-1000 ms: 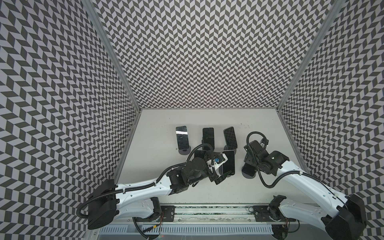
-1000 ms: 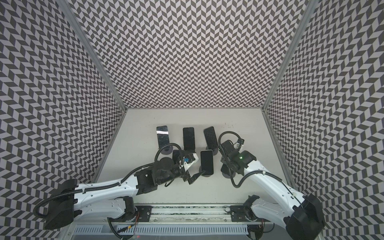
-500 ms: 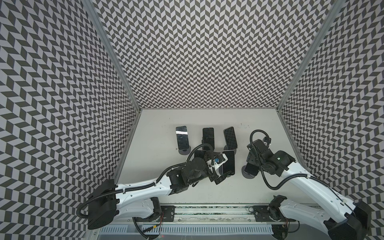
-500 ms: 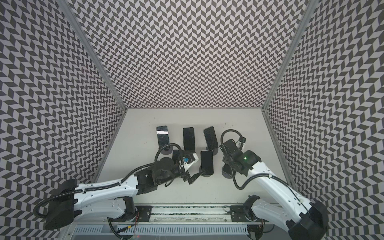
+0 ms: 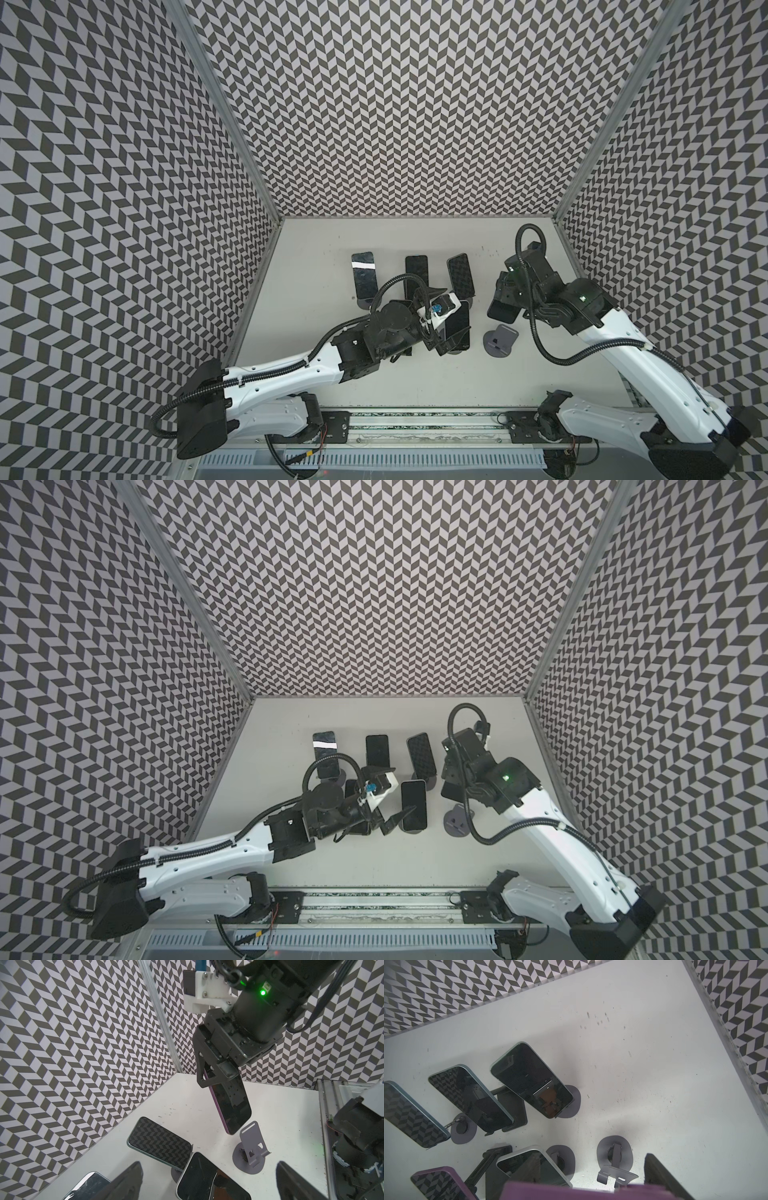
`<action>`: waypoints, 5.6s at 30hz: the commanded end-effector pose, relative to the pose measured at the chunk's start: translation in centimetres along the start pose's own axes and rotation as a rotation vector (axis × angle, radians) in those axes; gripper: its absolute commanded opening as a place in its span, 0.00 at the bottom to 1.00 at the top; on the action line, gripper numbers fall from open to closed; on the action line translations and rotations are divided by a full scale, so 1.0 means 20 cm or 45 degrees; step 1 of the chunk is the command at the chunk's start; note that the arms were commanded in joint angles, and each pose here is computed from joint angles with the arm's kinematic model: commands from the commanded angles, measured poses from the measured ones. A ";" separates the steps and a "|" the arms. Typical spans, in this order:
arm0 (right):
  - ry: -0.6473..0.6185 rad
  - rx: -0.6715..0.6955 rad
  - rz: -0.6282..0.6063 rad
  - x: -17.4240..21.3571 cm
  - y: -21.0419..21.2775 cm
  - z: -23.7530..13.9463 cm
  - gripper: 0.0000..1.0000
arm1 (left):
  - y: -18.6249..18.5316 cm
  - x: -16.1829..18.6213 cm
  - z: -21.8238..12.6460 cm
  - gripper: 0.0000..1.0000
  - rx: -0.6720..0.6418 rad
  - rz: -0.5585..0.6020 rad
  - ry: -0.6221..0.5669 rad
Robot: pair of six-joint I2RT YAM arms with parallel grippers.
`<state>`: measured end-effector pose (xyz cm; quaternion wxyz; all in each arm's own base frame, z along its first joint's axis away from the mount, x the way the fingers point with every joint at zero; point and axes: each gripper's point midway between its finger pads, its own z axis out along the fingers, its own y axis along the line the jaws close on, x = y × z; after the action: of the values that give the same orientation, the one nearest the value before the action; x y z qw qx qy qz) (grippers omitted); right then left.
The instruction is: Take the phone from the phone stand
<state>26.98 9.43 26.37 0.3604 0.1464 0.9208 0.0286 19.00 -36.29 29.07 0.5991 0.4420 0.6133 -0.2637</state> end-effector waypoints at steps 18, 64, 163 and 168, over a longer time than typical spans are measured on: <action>-0.140 0.156 -0.038 -0.41 -0.16 0.51 0.58 | 0.30 -0.09 0.04 1.00 -0.045 -0.133 0.048; 0.350 0.068 -0.209 -0.43 -0.25 1.25 0.55 | 0.12 -0.06 0.32 1.00 0.210 -0.280 0.068; 0.540 -0.052 -0.188 -0.17 0.23 1.92 0.58 | 0.24 0.09 0.25 1.00 0.076 -0.287 0.179; 0.541 -0.021 -0.200 -0.13 0.24 1.94 0.58 | 0.24 0.09 0.23 1.00 0.071 -0.294 0.173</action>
<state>55.96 10.70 3.25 0.1692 0.0554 0.9829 0.0476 25.75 -38.28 26.91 0.5023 0.4099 0.6923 -0.3169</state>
